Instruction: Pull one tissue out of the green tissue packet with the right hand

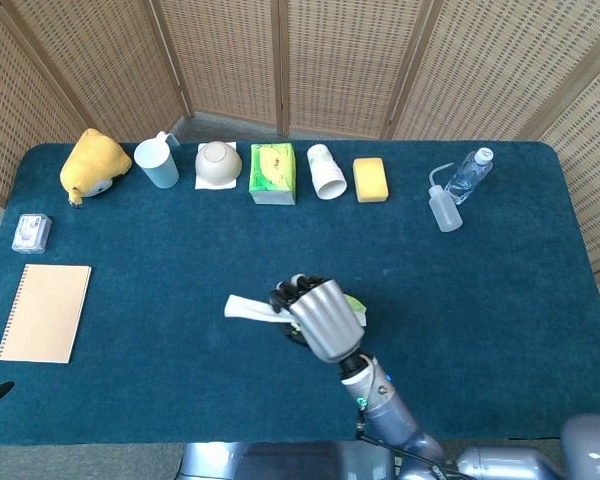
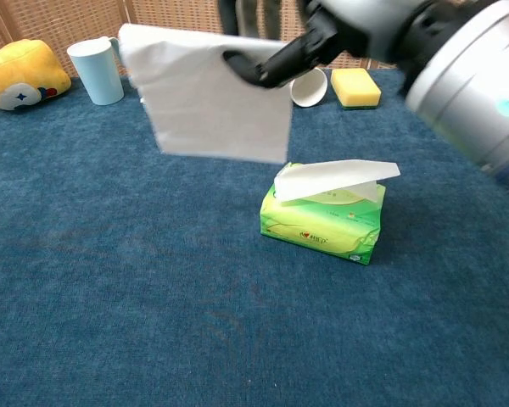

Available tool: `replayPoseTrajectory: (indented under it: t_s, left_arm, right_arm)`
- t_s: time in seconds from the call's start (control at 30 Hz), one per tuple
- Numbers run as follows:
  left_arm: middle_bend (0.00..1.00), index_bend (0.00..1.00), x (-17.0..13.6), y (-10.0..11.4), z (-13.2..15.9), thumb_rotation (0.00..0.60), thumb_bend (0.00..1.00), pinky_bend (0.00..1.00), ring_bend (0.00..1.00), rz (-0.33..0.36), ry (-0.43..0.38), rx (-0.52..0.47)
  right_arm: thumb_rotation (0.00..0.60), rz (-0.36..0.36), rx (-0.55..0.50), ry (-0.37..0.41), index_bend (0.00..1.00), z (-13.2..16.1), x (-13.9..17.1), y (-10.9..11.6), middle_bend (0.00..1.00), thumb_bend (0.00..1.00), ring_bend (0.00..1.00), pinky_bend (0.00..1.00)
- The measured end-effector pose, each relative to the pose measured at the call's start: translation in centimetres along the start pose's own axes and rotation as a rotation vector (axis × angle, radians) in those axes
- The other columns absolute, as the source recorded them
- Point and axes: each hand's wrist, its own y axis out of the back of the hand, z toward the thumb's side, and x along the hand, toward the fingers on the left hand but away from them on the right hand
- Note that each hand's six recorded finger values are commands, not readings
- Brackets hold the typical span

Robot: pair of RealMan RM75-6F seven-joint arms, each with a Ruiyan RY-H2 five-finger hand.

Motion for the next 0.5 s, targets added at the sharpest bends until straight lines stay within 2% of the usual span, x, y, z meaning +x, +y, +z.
replayPoseTrajectory:
  t_s: [0.4,0.47,0.5]
  left_arm:
    - [0.00,0.00,0.1,0.0,-0.3,0.600,0.00,0.01,0.00,-0.013,-0.006,-0.010]
    - [0.00,0.00,0.1,0.0,-0.3,0.600,0.00,0.01,0.00,-0.014,-0.006,-0.011]
    - [0.00,0.00,0.1,0.1,-0.3,0.600,0.00,0.01,0.00,-0.013,-0.006,-0.011]
  right_arm:
    - [0.600,0.178,0.016,0.019,0.65,2.8,-0.8,-7.7,0.64,0.48,0.56,0.76]
    - [0.600,0.192,0.016,0.013,0.55,3.0,-1.0,-8.4,0.57,0.48,0.51,0.75]
    - [0.600,0.201,0.018,0.008,0.38,2.9,-1.2,-8.8,0.47,0.46,0.43,0.72]
